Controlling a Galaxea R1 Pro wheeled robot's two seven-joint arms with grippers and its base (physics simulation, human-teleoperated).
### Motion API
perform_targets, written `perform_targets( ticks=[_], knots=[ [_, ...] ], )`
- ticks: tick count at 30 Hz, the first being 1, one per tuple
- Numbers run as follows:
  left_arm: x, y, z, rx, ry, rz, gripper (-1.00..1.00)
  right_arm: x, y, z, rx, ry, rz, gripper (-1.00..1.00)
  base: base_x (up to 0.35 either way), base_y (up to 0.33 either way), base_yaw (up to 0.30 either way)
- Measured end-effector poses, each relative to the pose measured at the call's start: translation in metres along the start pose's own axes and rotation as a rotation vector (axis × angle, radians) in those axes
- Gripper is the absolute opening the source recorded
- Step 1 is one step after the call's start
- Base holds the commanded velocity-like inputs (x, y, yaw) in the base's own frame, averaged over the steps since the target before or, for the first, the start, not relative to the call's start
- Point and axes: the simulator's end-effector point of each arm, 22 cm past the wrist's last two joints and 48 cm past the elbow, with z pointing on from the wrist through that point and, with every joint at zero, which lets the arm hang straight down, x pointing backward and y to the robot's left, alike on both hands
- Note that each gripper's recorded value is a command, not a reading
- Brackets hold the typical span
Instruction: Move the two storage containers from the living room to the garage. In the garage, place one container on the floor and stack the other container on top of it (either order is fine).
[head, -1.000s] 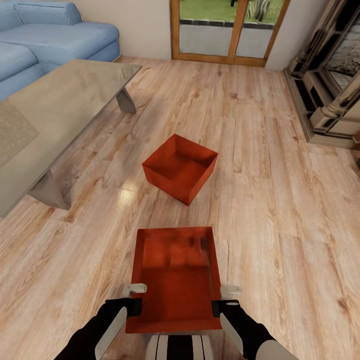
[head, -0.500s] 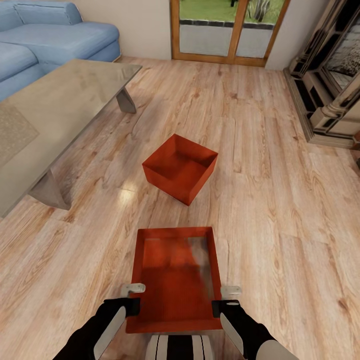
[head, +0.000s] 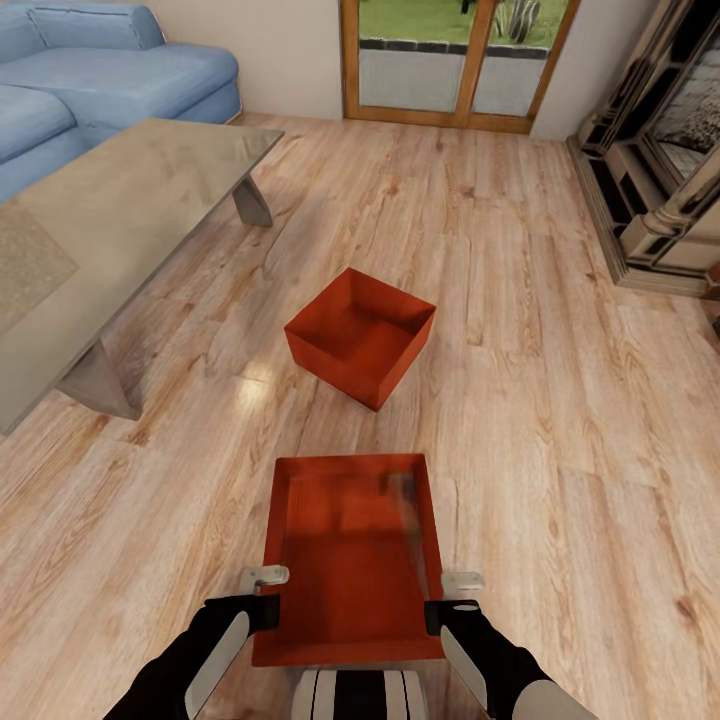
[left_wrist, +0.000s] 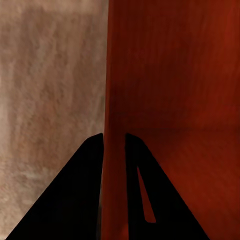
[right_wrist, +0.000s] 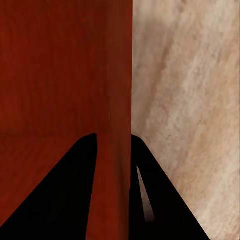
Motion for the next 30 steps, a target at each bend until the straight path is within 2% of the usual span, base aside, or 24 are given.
perform_targets(
  ticks=[18, 30],
  knots=[
    [-0.0005, 0.0, -0.0003, 0.0, -0.001, 0.001, -1.0, 0.0002, 0.0001, -0.0001, 0.0, 0.0, 0.002, -1.0, 0.0, 0.0, 0.0],
    [-0.0082, -0.0006, -0.0054, 0.001, -0.021, 0.003, -1.0, -0.0076, -0.0004, -0.0046, 0.0, -0.019, 0.003, -1.0, 0.0, 0.0, 0.0]
  ],
)
